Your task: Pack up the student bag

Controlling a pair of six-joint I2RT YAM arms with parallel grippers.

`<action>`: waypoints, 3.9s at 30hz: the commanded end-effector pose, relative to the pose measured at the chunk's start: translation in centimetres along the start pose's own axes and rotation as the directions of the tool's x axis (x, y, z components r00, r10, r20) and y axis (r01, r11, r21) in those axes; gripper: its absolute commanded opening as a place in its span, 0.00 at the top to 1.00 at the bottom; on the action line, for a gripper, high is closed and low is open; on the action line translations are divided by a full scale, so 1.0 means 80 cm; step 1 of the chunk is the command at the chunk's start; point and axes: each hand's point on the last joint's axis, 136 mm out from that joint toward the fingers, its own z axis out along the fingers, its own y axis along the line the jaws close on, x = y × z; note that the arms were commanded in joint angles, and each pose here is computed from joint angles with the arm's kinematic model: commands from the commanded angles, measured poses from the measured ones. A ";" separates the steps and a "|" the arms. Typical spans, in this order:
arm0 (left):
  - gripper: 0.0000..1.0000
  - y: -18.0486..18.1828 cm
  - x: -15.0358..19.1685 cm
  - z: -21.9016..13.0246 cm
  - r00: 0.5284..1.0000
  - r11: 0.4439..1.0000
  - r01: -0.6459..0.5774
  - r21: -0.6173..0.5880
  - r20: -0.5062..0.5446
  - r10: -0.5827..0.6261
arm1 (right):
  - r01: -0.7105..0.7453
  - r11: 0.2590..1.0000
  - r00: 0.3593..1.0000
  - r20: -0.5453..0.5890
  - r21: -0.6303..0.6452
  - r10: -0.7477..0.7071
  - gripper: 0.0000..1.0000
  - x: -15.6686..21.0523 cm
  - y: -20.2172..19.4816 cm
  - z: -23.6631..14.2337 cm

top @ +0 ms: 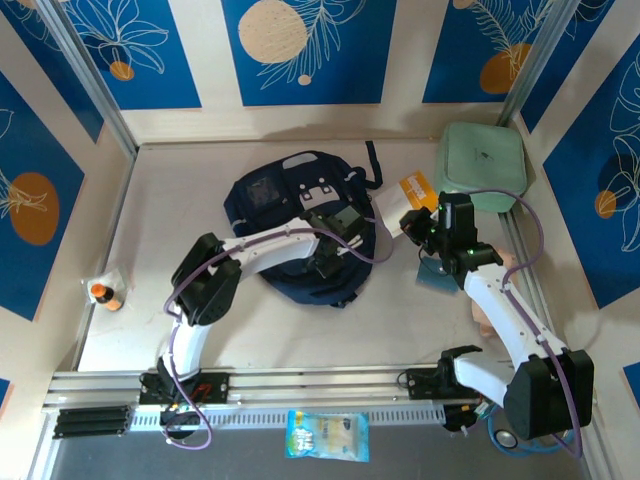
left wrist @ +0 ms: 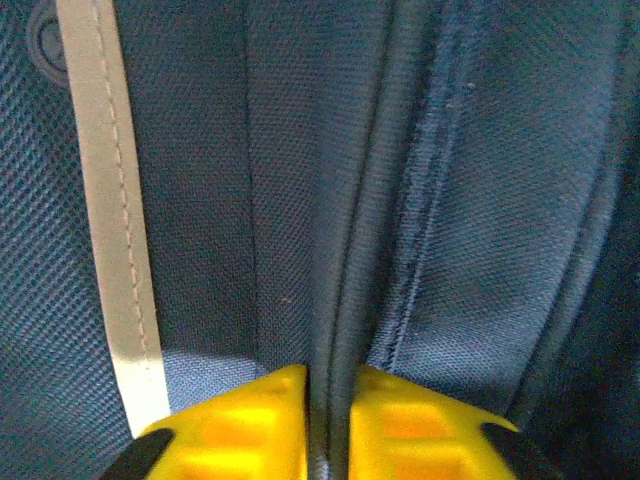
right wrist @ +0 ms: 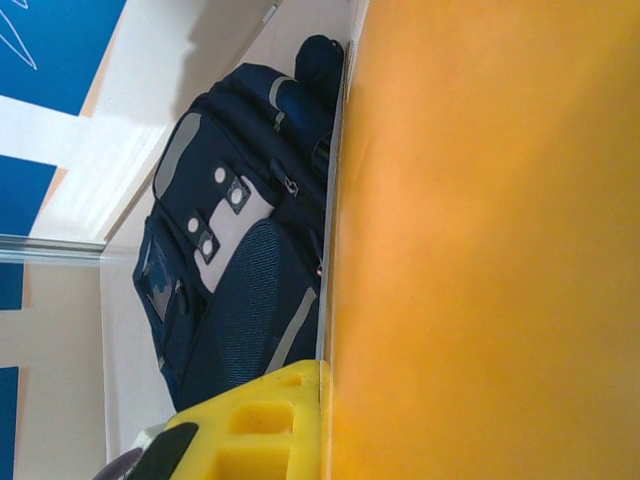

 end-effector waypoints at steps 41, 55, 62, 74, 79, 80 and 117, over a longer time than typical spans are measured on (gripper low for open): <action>1.00 0.169 -0.097 -0.229 0.723 0.900 0.433 -0.044 0.614 -0.318 | -0.166 0.958 0.936 -0.344 -0.233 0.078 1.00 0.100 0.035 -0.062; 1.00 0.157 -0.103 -0.238 0.698 0.902 0.430 0.040 0.619 -0.360 | -0.152 0.940 0.933 -0.358 -0.306 0.035 1.00 0.115 0.092 0.028; 1.00 0.156 -0.109 -0.237 0.697 0.902 0.428 0.053 0.616 -0.367 | -0.161 0.970 0.943 -0.318 -0.183 0.097 1.00 0.120 0.069 0.104; 1.00 0.149 -0.099 -0.225 0.720 0.899 0.434 0.064 0.575 -0.389 | -0.259 0.966 0.920 -0.306 0.001 0.247 0.98 0.142 0.057 0.192; 1.00 0.150 -0.099 -0.227 0.702 0.885 0.457 0.084 0.577 -0.417 | -0.321 0.947 0.893 -0.337 -0.011 0.299 0.93 0.153 0.064 0.229; 1.00 0.150 -0.100 -0.227 0.700 0.884 0.460 0.086 0.578 -0.420 | -0.318 0.948 0.894 -0.337 -0.013 0.295 0.93 0.153 0.065 0.234; 0.85 0.087 -0.118 -0.167 0.734 0.875 0.355 0.330 0.481 -0.480 | 0.043 0.998 0.999 0.016 0.051 -0.044 0.28 0.057 -0.005 0.000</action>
